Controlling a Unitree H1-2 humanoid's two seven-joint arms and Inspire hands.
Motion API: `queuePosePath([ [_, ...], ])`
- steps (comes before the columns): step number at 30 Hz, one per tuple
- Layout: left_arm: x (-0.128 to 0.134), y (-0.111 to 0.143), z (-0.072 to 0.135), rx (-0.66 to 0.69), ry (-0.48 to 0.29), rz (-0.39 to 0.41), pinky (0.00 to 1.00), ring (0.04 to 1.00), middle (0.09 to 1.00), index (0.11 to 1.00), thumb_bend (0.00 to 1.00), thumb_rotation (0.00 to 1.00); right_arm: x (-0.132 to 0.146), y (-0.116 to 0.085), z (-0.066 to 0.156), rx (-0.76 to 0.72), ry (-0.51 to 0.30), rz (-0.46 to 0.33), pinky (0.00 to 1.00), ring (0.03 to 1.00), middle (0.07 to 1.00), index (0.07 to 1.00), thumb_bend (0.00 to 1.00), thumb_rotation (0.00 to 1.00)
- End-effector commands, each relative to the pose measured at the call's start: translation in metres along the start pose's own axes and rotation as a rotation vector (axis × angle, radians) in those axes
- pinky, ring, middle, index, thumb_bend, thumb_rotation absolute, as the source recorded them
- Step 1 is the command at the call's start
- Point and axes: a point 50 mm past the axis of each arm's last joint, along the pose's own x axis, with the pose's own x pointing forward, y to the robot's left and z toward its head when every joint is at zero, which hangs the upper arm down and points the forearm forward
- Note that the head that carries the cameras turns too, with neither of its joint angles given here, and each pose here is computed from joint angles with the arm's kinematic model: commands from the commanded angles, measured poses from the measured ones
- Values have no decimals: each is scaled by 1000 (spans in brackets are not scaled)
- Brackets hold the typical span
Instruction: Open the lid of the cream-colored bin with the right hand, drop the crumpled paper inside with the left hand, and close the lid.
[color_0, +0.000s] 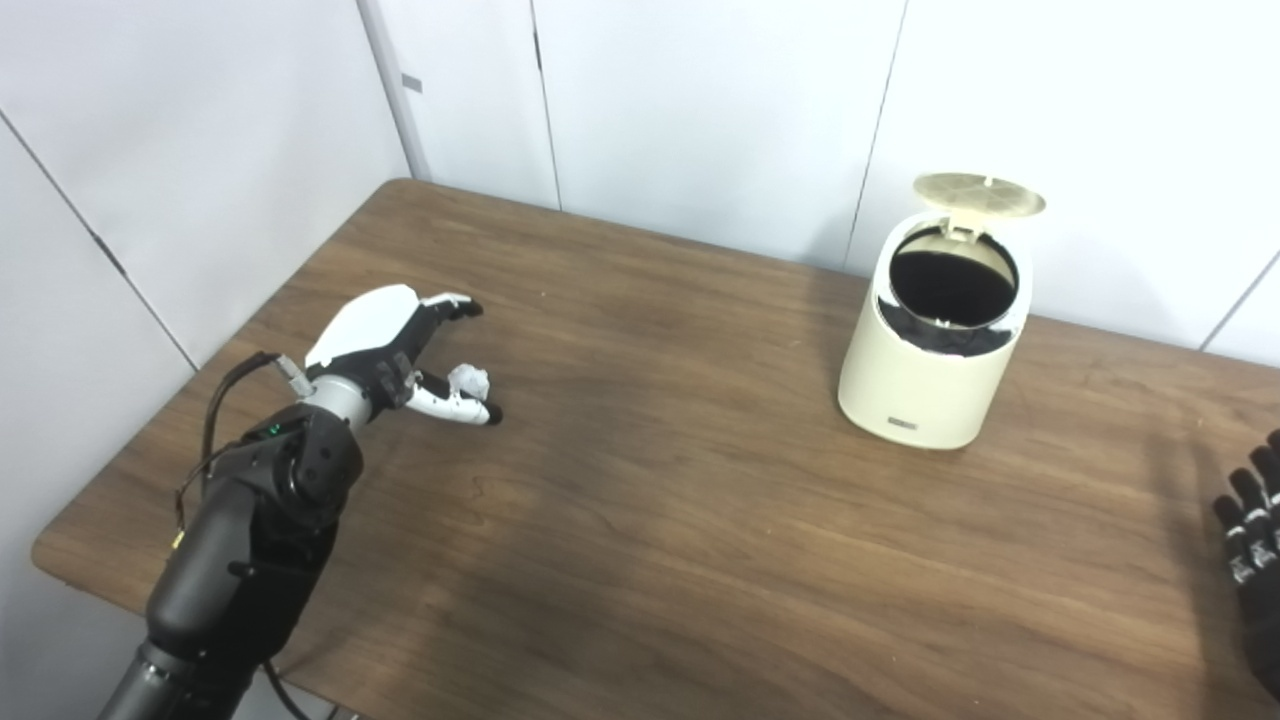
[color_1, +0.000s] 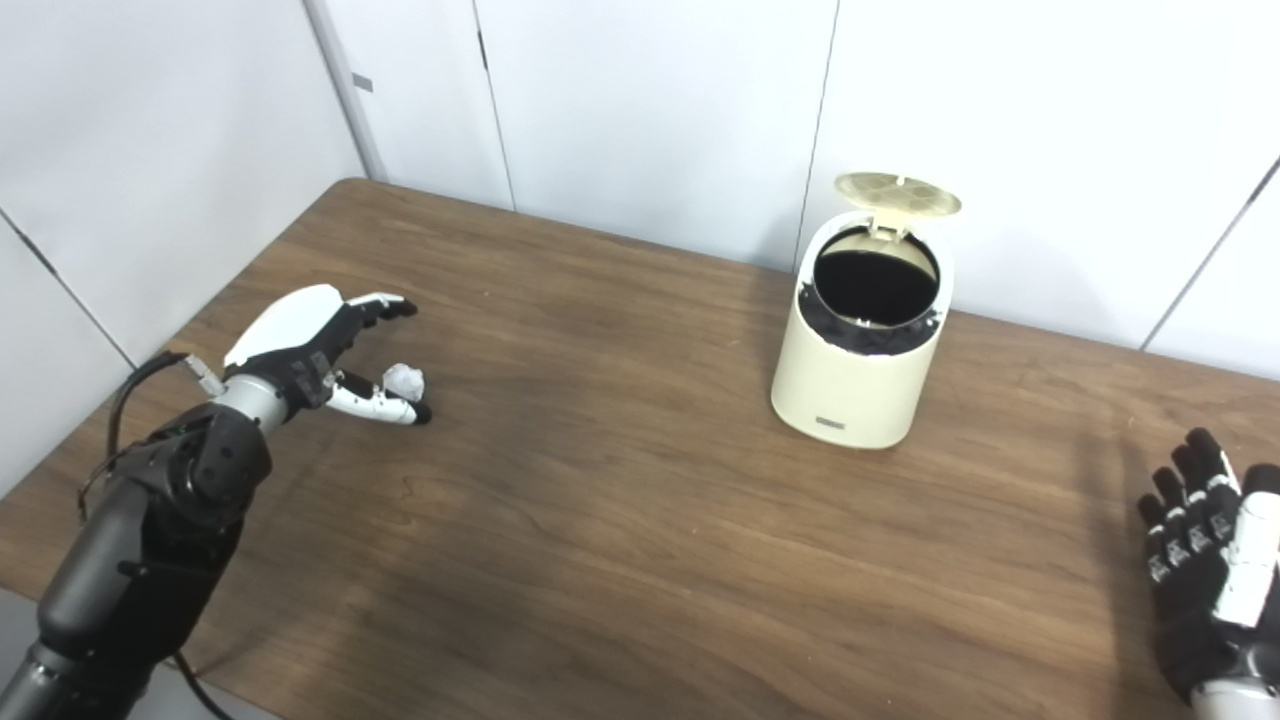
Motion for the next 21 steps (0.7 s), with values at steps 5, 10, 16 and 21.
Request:
queuePosePath([
  [5, 8, 24, 1, 96, 10, 45, 714, 826, 889, 869, 886, 223, 9, 6, 17, 9, -72, 24, 1000, 990, 982, 947, 521, 991],
  [10, 12, 26, 1, 117, 1, 32, 719, 835, 883, 858, 880, 241, 8, 6, 17, 8, -71, 23, 971, 980, 979, 937, 515, 998],
  [16, 15, 30, 4, 112, -9, 18, 708, 829, 874, 850, 858, 211, 6, 4, 15, 6, -72, 29, 975, 990, 982, 948, 525, 1000],
  [21, 19, 31, 3, 95, -20, 18, 687, 798, 846, 828, 838, 164, 5, 3, 14, 9, -72, 27, 959, 994, 982, 950, 519, 1000],
])
